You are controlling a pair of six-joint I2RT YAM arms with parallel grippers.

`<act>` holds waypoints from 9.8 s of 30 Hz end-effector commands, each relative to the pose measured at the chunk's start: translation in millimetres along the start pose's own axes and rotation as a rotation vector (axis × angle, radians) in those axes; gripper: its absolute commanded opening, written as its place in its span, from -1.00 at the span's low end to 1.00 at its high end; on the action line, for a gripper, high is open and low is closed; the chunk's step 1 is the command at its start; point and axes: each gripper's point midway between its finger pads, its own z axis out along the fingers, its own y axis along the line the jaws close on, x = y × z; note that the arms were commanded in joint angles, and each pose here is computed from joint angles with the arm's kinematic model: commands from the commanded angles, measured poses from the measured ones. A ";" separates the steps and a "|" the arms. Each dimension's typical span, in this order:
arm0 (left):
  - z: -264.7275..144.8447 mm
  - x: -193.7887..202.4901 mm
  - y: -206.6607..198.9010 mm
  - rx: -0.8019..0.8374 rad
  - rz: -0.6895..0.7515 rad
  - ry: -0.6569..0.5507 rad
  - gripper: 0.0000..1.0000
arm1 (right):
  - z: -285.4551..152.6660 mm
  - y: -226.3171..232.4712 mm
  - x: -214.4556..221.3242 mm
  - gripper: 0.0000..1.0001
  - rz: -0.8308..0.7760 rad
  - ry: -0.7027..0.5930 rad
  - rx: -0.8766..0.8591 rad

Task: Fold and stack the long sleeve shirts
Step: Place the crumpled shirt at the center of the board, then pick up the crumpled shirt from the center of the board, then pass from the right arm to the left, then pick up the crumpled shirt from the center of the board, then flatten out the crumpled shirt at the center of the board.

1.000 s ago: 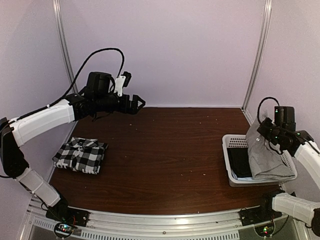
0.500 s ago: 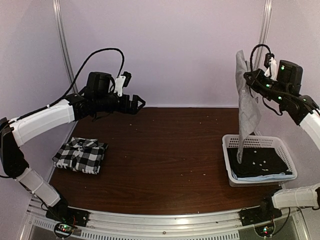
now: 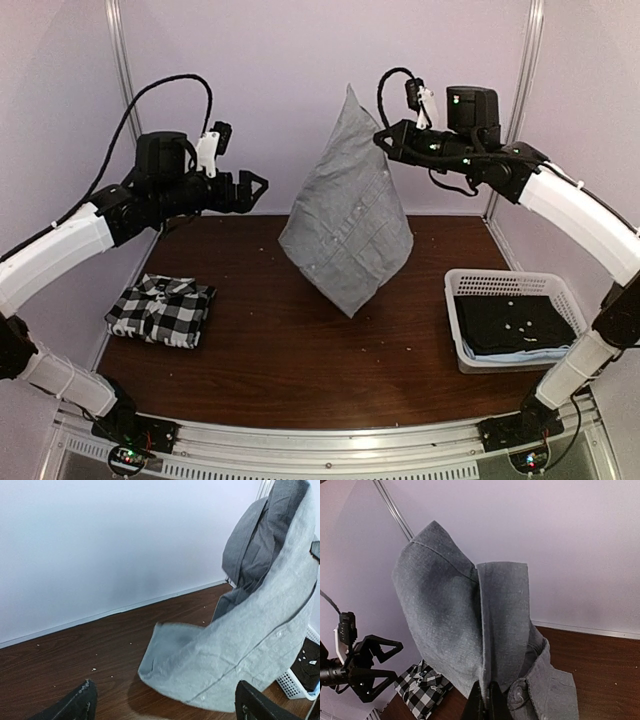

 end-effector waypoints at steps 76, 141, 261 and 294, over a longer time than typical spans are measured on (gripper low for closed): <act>60.3 189.4 -26.1 0.264 -0.371 0.524 0.95 | 40.9 -66.3 345.3 -0.35 -0.169 0.803 0.058; -43.9 286.3 -11.2 0.283 -0.676 0.751 -1.00 | 78.5 94.9 323.6 0.14 -0.288 0.718 -0.303; 113.9 209.2 64.2 0.199 -0.591 0.502 0.04 | 76.0 -147.4 335.1 0.35 -0.051 0.671 0.380; 146.2 261.3 64.1 0.030 -0.629 0.592 0.10 | 96.9 -131.8 355.0 -0.39 0.151 0.683 0.194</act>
